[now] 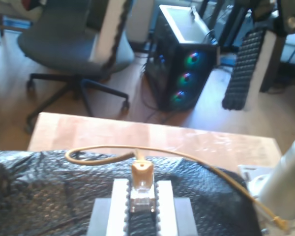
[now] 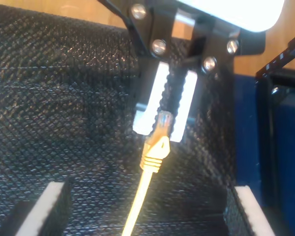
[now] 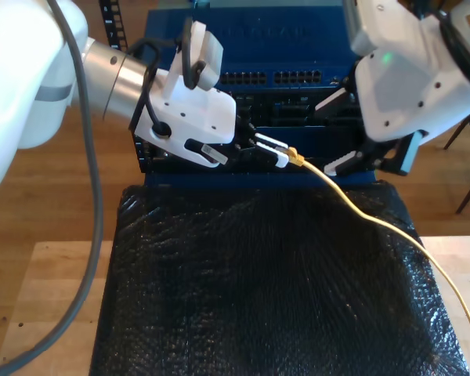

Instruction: Grab the cable and plug it in

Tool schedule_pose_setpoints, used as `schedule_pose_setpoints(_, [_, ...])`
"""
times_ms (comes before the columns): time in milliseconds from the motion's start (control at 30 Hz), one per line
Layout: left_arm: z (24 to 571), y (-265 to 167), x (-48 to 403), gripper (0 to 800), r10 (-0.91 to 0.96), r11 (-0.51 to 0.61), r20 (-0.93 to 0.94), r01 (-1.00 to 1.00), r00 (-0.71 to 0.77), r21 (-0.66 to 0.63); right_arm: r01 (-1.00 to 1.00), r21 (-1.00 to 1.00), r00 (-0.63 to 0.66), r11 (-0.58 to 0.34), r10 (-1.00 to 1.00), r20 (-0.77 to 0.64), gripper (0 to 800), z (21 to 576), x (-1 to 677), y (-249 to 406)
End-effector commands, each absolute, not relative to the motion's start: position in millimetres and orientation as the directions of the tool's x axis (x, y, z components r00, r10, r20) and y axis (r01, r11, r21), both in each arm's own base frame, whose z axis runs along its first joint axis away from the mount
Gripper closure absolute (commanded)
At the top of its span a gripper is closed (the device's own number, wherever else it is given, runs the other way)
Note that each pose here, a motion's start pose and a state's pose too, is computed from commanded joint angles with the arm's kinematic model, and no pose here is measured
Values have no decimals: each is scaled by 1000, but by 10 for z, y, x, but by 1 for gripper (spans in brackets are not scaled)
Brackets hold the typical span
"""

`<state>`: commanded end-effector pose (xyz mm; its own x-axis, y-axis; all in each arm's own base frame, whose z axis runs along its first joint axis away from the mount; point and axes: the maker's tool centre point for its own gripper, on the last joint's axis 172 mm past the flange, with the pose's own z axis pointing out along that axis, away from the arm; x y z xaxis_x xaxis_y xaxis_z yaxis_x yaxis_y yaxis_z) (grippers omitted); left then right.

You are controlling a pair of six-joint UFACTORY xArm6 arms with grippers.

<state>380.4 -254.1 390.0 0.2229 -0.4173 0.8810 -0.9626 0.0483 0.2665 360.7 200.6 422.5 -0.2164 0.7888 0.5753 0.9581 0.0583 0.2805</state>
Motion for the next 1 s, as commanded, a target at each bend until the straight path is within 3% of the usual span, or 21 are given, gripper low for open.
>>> schedule_pose_setpoints(400, [4042,-2563,3736,797,-345,87,876,-918,337,387,909,411,-303,66,782,544,37,4405,3548,1985])
schedule_pose_setpoints(1000, [4327,-2594,3626,797,-224,236,870,-842,440,486,847,527,-380,63,764,521,40,4680,3486,2146])
